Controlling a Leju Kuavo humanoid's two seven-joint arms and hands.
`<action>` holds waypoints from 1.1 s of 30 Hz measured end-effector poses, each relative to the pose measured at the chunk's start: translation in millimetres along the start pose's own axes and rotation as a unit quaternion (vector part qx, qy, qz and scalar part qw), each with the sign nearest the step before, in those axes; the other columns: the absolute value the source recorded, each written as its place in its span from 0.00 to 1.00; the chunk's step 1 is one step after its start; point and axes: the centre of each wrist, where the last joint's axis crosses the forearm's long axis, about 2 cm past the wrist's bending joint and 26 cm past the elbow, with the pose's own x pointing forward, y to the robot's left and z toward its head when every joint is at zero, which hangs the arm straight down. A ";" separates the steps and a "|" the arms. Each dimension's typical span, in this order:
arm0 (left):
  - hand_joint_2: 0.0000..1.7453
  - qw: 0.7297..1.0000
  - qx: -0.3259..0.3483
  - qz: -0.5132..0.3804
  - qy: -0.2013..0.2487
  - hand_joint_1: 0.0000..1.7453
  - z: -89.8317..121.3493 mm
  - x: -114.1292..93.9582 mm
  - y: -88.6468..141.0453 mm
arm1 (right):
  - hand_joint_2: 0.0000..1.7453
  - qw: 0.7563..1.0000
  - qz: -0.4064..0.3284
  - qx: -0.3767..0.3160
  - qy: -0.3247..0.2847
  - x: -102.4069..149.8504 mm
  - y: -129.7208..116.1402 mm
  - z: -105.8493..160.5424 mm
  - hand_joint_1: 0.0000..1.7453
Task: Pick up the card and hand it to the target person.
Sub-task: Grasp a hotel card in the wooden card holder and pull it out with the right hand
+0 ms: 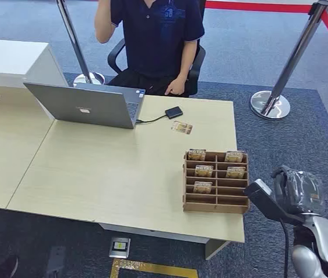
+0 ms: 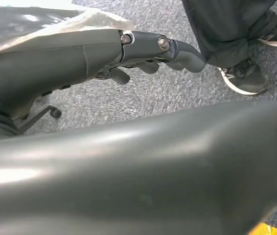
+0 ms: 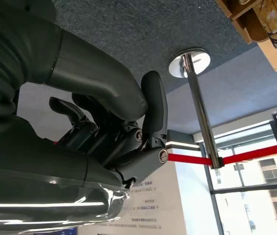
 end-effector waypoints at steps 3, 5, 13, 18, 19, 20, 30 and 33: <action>0.00 1.000 0.000 -0.001 0.000 0.00 -0.1 0.0 0.1 | 1.00 1.000 0.002 0.001 0.001 -1.3 -0.1 0.6 0.92; 0.00 1.000 0.000 -0.001 -0.001 0.00 -0.1 0.0 0.2 | 1.00 1.000 0.004 0.002 0.000 -1.9 0.0 0.9 0.88; 0.00 1.000 0.000 -0.001 -0.001 0.00 -0.2 0.0 0.4 | 1.00 1.000 0.006 0.005 -0.001 -1.8 0.5 1.3 0.49; 0.00 1.000 0.000 -0.001 -0.001 0.00 -0.2 0.0 0.4 | 1.00 1.000 0.008 0.009 -0.002 -0.6 0.9 0.9 0.35; 0.00 1.000 0.000 -0.001 -0.001 0.00 -0.2 0.0 0.4 | 1.00 1.000 0.009 0.010 -0.002 -0.4 0.9 0.6 0.32; 0.00 1.000 0.000 -0.001 -0.001 0.00 -0.2 0.0 0.4 | 1.00 1.000 0.009 0.011 -0.002 -0.3 0.9 0.3 0.30; 0.00 1.000 0.002 0.005 0.002 0.00 -0.4 -0.7 0.8 | 1.00 1.000 0.018 0.020 -0.002 0.7 2.2 -6.9 0.12; 0.00 1.000 0.002 0.006 0.003 0.00 -0.4 -0.9 0.9 | 1.00 1.000 0.020 0.023 -0.002 0.7 1.8 -10.7 0.07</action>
